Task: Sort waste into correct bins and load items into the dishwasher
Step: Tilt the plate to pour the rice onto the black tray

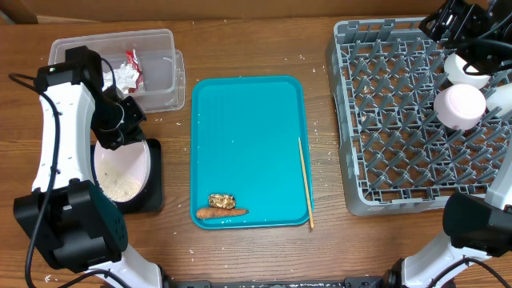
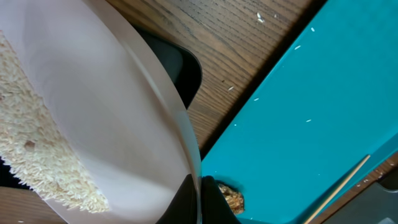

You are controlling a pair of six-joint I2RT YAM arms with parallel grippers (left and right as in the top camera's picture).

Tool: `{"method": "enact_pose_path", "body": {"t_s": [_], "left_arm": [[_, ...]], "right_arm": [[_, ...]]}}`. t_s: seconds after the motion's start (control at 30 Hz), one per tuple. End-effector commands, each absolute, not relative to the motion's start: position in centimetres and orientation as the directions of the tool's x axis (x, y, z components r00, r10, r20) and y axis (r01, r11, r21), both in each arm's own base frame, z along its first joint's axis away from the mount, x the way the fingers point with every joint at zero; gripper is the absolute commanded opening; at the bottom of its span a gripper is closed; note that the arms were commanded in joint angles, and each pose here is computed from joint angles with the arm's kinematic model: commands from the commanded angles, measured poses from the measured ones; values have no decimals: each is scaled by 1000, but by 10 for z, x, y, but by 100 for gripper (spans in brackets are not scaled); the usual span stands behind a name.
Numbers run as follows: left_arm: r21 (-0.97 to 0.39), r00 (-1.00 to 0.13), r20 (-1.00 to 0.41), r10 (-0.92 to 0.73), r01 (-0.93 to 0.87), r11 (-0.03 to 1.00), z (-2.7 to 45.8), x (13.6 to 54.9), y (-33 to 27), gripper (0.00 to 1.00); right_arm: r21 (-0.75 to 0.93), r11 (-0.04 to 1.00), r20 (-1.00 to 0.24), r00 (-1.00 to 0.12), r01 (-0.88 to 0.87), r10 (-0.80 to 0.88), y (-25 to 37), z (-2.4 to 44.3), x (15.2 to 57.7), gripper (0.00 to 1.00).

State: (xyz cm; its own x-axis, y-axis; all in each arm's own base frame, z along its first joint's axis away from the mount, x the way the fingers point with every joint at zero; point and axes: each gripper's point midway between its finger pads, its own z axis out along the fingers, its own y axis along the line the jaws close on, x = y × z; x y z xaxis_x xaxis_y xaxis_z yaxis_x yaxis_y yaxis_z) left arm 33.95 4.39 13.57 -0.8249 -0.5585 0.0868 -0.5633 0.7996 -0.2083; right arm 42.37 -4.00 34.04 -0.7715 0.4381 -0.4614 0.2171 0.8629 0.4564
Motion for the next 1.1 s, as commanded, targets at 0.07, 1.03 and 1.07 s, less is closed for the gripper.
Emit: {"method": "enact_pose_path", "body": {"t_s": [0.07,1.03,1.07], "left_arm": [[-258,-840,74,-538,-537,803,140,341,50,4],[-731,-826,58,-561,-418,539,189,336,87,4],[-751,-827,54,-559,-403,524,193,336,86,4]], "right_arm": [[456,865,-484,-758,209,437,-40,349,422,100],[456,865,-484,-758,209,437,-40,349,422,100],[456,865,-484,-758,209,437,-40,349,422,100]]}}
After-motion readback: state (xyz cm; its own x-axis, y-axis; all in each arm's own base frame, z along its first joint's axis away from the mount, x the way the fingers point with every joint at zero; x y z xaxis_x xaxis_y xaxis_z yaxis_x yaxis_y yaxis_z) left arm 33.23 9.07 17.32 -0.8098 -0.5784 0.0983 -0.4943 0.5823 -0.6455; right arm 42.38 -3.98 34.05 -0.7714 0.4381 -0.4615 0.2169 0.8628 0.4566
